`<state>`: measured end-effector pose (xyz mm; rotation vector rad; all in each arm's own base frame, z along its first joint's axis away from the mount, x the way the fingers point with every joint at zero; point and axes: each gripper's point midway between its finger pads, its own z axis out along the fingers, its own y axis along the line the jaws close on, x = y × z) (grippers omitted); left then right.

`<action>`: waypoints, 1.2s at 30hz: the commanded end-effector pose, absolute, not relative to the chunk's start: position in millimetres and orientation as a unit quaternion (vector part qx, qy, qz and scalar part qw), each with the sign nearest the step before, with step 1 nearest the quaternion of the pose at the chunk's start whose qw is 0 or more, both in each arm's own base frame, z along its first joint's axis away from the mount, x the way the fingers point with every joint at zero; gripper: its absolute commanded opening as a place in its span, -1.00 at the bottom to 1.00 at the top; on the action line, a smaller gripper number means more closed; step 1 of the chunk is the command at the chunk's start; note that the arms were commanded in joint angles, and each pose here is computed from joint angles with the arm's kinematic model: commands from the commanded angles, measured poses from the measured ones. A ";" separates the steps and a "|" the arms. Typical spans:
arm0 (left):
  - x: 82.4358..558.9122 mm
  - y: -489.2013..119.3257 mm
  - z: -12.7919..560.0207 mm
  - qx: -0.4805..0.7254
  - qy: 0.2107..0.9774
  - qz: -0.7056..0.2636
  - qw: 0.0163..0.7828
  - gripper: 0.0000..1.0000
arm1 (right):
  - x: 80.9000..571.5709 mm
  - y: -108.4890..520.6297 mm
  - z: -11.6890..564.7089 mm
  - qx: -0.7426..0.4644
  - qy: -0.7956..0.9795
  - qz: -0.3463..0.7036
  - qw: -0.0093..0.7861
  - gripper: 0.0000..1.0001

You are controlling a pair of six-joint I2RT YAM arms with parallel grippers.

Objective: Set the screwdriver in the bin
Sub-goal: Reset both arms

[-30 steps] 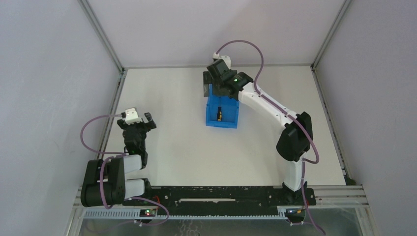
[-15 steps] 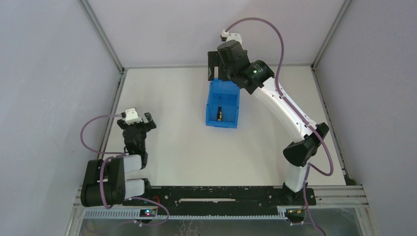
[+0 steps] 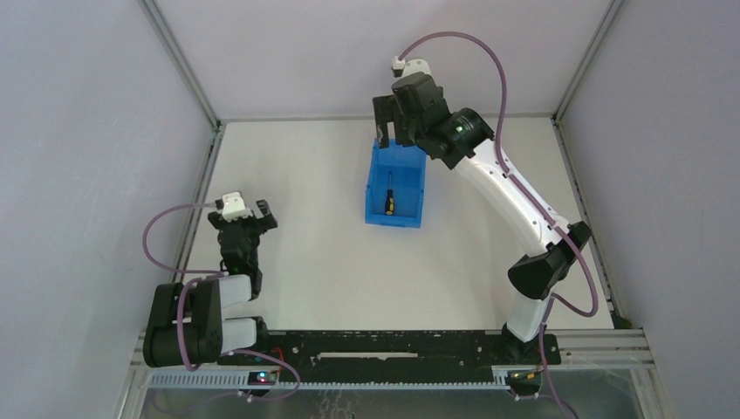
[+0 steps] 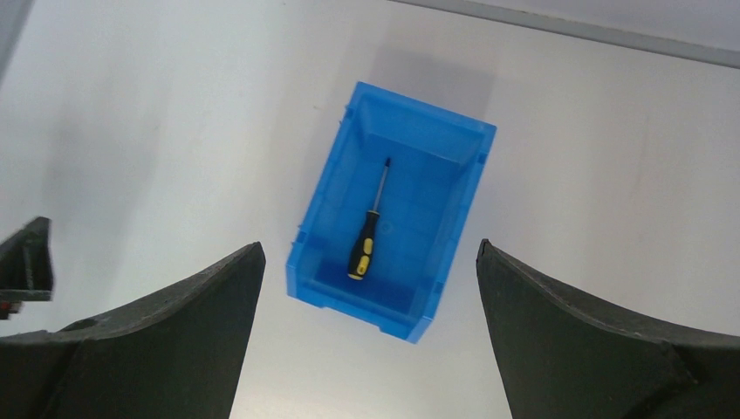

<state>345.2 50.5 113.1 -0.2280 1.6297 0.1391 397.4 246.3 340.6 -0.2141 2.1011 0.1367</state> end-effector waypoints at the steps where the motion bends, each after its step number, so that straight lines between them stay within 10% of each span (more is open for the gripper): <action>1: 353.4 52.9 135.5 -0.097 0.703 0.073 0.701 1.00 | 393.8 190.2 357.0 -0.076 0.861 0.034 0.502 0.99; 20: 353.4 52.8 135.5 -0.096 0.703 0.073 0.701 1.00 | 384.8 17.4 347.7 -0.010 0.847 0.013 0.532 0.99; 36: 353.4 52.8 135.5 -0.097 0.703 0.072 0.701 1.00 | 384.5 7.4 352.4 0.004 0.841 0.012 0.540 0.99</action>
